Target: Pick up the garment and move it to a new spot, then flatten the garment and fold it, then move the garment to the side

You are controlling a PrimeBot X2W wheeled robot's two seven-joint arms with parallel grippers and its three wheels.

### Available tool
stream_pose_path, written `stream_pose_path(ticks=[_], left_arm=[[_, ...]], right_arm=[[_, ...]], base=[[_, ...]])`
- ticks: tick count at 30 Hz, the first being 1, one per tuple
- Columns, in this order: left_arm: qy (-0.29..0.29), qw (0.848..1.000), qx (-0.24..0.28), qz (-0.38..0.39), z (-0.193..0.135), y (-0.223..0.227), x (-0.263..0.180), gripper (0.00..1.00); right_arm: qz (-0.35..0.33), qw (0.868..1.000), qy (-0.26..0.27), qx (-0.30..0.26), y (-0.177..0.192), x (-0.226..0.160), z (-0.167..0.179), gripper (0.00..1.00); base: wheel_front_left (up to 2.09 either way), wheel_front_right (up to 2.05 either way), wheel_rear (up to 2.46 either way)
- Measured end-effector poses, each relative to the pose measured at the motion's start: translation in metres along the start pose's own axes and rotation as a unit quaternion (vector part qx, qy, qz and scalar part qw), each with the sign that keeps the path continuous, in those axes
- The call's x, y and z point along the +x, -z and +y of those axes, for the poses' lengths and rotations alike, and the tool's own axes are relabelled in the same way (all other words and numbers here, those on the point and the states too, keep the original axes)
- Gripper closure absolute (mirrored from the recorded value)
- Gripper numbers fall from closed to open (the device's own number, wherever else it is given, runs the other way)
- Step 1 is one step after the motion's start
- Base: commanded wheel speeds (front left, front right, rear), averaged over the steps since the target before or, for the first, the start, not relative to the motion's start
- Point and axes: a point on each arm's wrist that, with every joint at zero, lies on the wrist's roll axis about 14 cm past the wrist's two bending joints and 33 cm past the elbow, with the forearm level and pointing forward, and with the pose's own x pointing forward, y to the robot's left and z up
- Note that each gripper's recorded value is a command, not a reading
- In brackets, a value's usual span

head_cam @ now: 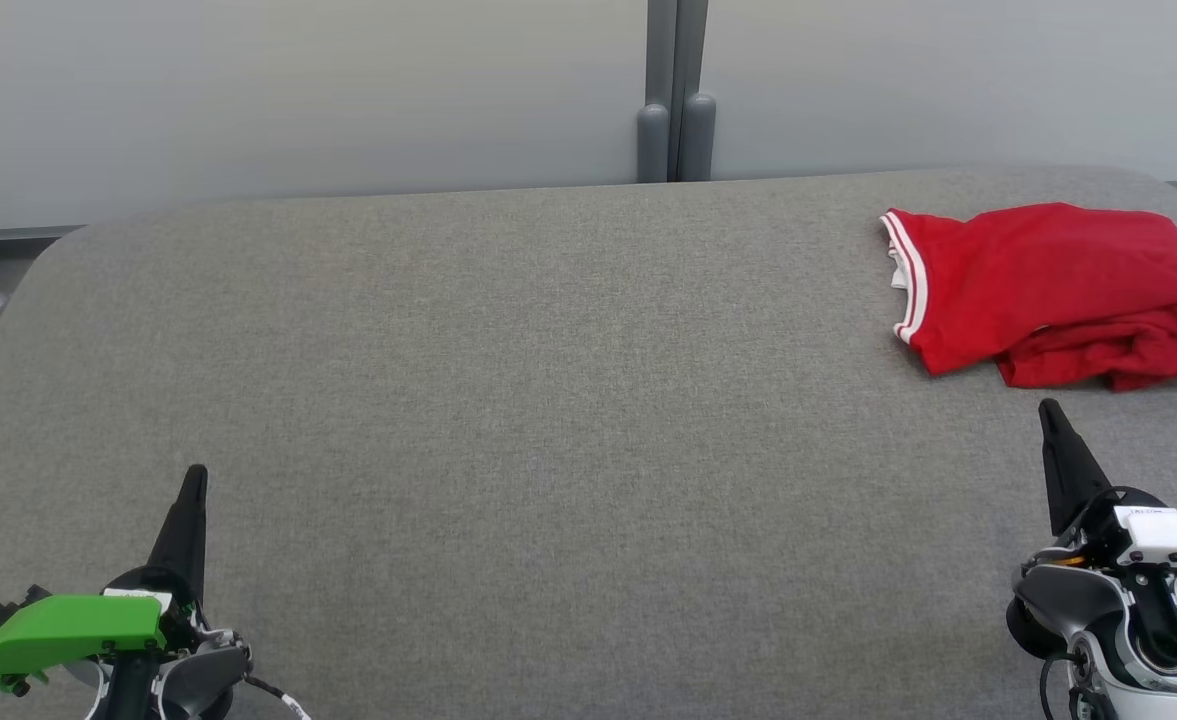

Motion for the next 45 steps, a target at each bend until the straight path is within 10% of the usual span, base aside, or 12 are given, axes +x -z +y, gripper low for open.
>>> stream_pose_path(ticks=[45], left_arm=[[0.001, 1.000, 0.000, 0.000, -0.0008, 0.0001, 0.0001, 1.00]], right_arm=[[0.000, 1.000, -0.003, 0.000, -0.0002, 0.0000, 0.0007, 1.00]], base=[[0.00, 0.00, 0.00]])
